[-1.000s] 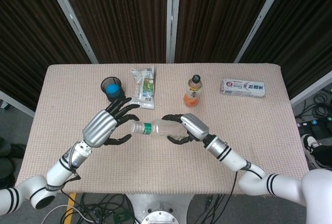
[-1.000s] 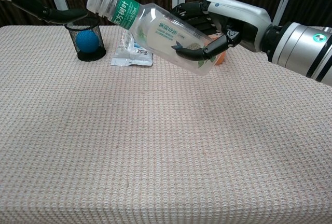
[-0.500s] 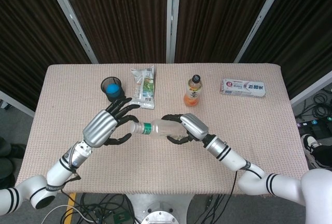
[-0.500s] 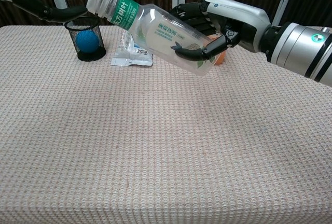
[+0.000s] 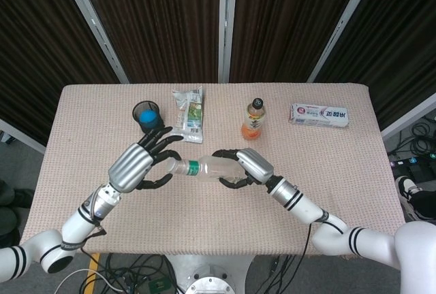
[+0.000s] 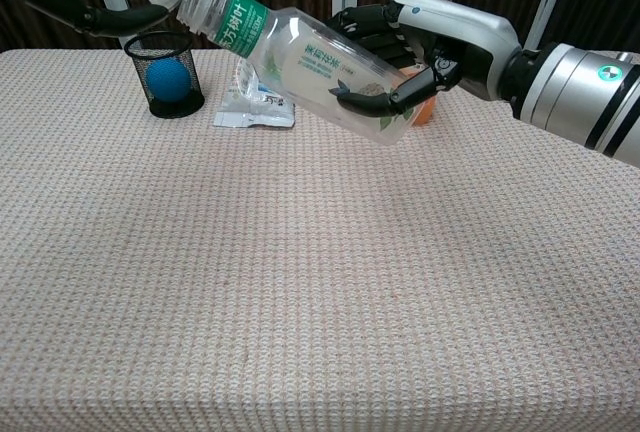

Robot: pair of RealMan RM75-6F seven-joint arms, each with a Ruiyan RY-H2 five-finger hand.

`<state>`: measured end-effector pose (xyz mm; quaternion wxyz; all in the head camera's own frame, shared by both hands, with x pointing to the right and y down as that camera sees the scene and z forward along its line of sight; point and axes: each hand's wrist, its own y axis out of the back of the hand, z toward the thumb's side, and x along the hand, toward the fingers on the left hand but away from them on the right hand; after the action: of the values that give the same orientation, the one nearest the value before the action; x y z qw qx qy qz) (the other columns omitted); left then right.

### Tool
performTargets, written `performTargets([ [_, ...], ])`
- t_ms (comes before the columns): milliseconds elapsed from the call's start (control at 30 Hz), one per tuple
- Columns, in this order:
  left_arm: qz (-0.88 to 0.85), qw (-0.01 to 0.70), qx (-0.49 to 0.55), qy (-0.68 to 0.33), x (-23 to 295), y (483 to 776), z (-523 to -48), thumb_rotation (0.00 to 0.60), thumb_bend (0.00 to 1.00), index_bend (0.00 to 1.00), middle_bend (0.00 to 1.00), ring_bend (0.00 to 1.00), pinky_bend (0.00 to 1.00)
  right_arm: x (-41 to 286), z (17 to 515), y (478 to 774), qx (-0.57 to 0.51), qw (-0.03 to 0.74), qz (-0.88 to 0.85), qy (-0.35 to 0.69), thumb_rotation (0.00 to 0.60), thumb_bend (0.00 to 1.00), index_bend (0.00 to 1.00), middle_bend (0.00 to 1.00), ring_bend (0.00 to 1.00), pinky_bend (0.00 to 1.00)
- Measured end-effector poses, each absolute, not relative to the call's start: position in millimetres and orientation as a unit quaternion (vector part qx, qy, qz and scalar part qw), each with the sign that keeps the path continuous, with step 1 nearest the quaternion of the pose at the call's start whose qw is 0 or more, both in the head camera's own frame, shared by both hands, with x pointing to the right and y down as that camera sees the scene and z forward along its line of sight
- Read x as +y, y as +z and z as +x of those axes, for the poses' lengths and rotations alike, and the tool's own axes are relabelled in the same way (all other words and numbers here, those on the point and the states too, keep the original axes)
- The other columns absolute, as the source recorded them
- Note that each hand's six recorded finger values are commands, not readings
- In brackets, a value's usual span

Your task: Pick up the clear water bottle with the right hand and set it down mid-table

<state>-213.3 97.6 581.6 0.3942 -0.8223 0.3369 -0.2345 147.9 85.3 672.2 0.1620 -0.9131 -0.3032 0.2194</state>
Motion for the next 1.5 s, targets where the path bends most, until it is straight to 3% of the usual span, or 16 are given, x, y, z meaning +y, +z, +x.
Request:
performTargets([
  [533,-0.802,0.404,0.348,-0.269,91.6,592.9,-236.5,0.600,0.35,0.42,0.17,0.00,0.04,83.0,181.7,681.4,-0.300,0.183,-0.897,0.266,0.600,0.59,0.72,0.58,0.49,0.49],
  [733,-0.774,0.419,0.327,-0.344,90.7,624.2,-259.5,0.600,0.35,0.42,0.17,0.00,0.04,81.9,218.8,682.5,-0.302,0.204,-0.879,0.307,0.600,0.59,0.73,0.58,0.49,0.49],
  [1000,-0.726,0.444,0.244,-0.465,103.0,686.9,-277.9,0.600,0.32,0.38,0.17,0.00,0.04,79.7,241.6,678.7,-0.300,0.235,-0.860,0.338,0.600,0.59,0.73,0.58,0.49,0.49],
  [1167,-0.726,0.420,0.205,-0.504,116.8,713.3,-278.2,0.600,0.22,0.24,0.14,0.00,0.04,80.1,242.8,682.5,-0.285,0.255,-0.850,0.361,0.600,0.59,0.73,0.58,0.49,0.49],
  [1300,-0.734,0.407,0.215,-0.500,118.9,708.5,-274.5,0.600,0.12,0.16,0.13,0.00,0.04,81.2,237.0,689.9,-0.265,0.274,-0.843,0.378,0.600,0.59,0.73,0.58,0.49,0.49],
  [1500,-0.729,0.408,0.264,-0.483,113.8,682.1,-282.0,0.600,0.11,0.15,0.13,0.00,0.04,82.1,221.7,705.4,-0.227,0.321,-0.826,0.404,0.600,0.58,0.65,0.55,0.44,0.44],
])
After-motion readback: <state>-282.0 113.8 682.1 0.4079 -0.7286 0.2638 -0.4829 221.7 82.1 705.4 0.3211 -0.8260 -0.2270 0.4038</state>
